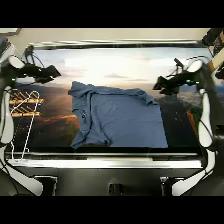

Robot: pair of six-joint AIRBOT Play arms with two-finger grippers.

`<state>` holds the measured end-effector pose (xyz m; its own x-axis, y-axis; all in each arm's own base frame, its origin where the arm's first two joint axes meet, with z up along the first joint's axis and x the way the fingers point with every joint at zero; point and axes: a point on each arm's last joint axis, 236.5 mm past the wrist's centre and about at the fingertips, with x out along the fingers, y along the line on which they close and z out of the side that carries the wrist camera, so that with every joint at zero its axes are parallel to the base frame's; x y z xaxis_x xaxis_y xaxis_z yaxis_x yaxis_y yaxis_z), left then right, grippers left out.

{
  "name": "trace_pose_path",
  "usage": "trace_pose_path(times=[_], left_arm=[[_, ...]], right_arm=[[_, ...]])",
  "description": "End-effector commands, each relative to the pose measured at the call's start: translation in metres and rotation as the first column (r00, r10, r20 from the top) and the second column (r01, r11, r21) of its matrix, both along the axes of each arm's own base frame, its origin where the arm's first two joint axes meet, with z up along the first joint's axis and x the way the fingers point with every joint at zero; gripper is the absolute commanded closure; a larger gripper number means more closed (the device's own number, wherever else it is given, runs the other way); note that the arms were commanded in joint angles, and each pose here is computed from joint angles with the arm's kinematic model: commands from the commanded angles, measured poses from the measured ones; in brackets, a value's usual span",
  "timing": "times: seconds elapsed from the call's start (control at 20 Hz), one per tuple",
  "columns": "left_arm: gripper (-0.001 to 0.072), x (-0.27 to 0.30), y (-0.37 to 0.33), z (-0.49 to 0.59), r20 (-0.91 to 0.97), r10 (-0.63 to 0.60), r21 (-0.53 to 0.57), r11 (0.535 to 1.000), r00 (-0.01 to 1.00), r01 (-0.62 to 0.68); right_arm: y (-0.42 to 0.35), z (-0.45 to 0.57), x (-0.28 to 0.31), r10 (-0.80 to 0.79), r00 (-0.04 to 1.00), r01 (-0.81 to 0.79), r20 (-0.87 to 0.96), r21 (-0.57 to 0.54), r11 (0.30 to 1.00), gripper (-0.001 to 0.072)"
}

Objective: Fold the clothes and pants, and hang the long-sleeved shirts on hangers.

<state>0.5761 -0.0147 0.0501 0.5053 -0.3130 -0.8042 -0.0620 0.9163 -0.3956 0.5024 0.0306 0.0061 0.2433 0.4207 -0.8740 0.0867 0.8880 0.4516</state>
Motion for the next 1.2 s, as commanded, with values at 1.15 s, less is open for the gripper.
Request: trace_pose_path(times=[1.15], left_arm=[[0.0121,-0.278,-0.033,-0.058,-0.323,-0.043,-0.108,0.994,0.946,0.009]], right_arm=[[-0.044,-0.097,-0.266,-0.199,0.918,0.258,-0.344,0.133,0.957,0.0227]])
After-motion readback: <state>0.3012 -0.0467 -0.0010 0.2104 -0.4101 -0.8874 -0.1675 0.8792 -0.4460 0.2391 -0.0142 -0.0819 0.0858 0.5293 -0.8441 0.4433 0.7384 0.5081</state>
